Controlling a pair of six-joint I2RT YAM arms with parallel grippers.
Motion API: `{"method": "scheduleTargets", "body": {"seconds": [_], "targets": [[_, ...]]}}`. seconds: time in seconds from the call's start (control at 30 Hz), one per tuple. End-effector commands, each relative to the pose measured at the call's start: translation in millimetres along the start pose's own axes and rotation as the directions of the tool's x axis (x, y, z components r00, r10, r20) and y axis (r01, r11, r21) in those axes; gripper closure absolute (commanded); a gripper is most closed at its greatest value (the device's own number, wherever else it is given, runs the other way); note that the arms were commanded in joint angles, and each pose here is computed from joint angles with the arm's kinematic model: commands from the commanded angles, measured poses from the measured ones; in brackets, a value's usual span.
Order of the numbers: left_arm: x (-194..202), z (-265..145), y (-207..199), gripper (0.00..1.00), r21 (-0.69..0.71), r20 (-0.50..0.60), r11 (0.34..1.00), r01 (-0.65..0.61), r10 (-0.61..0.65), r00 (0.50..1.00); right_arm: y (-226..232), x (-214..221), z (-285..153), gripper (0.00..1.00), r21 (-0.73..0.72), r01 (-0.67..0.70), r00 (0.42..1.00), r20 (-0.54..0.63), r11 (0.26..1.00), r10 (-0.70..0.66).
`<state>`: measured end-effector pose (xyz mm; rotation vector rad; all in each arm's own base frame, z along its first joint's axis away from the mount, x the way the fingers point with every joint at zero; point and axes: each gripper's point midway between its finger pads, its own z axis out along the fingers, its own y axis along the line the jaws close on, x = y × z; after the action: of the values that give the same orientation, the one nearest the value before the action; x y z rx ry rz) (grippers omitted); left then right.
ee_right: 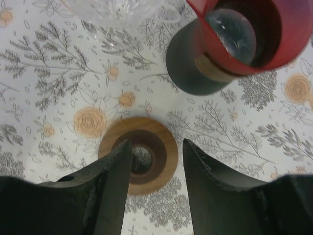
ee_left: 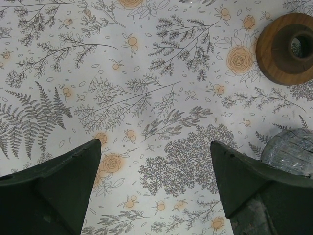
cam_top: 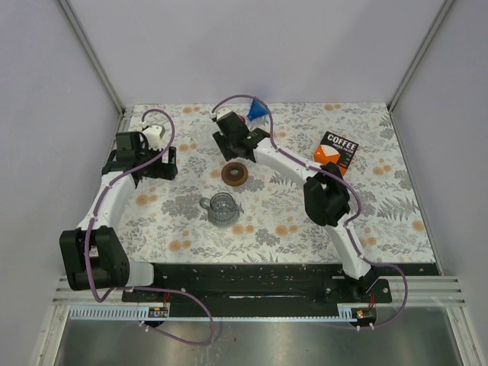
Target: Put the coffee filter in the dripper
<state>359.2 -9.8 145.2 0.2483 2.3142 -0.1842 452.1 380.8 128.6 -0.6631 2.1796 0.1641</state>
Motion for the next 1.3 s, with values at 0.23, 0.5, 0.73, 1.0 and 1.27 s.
{"method": "scheduleTargets", "body": {"seconds": [0.23, 0.5, 0.73, 1.0, 1.27], "targets": [[-20, -14, 8, 0.03, -0.027, 0.072, 1.0, -0.009, 0.011, 0.997, 5, 25, 35, 0.54, -0.001, -0.023, 0.984, -0.175, 1.0, 0.022], [-19, -11, 9, 0.03, -0.024, 0.066, 1.0, -0.001, 0.003, 0.998, 1, 40, 32, 0.54, 0.0, -0.01, 0.981, -0.194, 1.0, 0.01], [-19, -12, 11, 0.03, -0.034, 0.066, 0.999, 0.0, 0.003, 0.998, 5, 59, 37, 0.55, -0.028, -0.03, 0.97, -0.242, 0.999, 0.022], [-18, -12, 12, 0.03, -0.036, 0.066, 0.999, 0.002, 0.001, 0.998, 6, 68, 34, 0.55, -0.03, -0.025, 0.965, -0.262, 0.999, 0.017], [-19, -13, 12, 0.03, -0.036, 0.067, 0.999, 0.004, -0.001, 0.998, 3, 75, 45, 0.81, -0.031, -0.045, 0.96, -0.279, 0.999, 0.034]]}}
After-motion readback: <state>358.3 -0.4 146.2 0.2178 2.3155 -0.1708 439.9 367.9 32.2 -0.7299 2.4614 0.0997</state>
